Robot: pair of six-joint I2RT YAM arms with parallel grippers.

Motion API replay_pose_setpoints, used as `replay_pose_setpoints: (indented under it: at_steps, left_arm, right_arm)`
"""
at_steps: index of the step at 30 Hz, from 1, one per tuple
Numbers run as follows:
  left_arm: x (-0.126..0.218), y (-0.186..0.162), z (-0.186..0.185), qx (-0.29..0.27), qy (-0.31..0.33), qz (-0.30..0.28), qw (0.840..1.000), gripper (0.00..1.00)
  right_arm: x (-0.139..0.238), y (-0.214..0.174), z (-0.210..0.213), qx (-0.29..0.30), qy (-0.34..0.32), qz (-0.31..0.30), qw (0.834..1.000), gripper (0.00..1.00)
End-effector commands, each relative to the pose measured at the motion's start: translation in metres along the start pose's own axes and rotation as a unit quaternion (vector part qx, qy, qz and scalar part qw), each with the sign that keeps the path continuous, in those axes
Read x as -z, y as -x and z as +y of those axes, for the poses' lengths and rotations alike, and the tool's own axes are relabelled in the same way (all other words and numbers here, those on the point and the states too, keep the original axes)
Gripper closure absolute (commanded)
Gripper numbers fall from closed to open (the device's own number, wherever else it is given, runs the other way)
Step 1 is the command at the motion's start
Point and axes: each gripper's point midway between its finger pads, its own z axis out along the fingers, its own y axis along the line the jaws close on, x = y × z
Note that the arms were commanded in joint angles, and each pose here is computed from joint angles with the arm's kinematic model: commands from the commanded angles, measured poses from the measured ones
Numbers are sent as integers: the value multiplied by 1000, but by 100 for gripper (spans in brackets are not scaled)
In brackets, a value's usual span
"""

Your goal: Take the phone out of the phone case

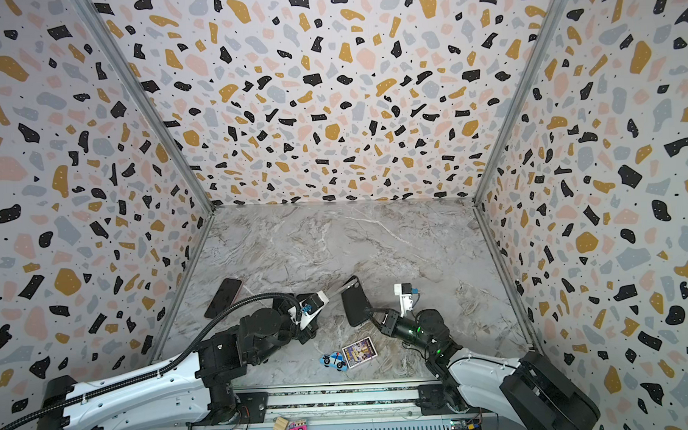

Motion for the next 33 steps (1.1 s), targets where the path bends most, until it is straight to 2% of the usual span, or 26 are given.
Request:
replay_pose_setpoints:
  at_steps: [1, 6, 15, 22, 33]
  left_arm:
    - [15, 39, 9, 40, 5, -74, 996, 100]
    - [18, 39, 14, 42, 15, -76, 996, 100]
    - [-4, 2, 26, 20, 93, -5, 995, 100]
    - [-31, -40, 11, -66, 123, 82, 987, 100]
    - [-48, -78, -7, -138, 139, 135, 971, 100]
  right_arm:
    - [-1, 11, -7, 2, -22, -19, 1000, 100]
    - [-1, 15, -5, 5, -16, -23, 1000, 100]
    - [2, 13, -11, -10, -31, -22, 999, 100]
    - [8, 10, -22, -30, -61, -26, 997, 100]
    - [7, 7, -34, -57, -80, -23, 995, 100]
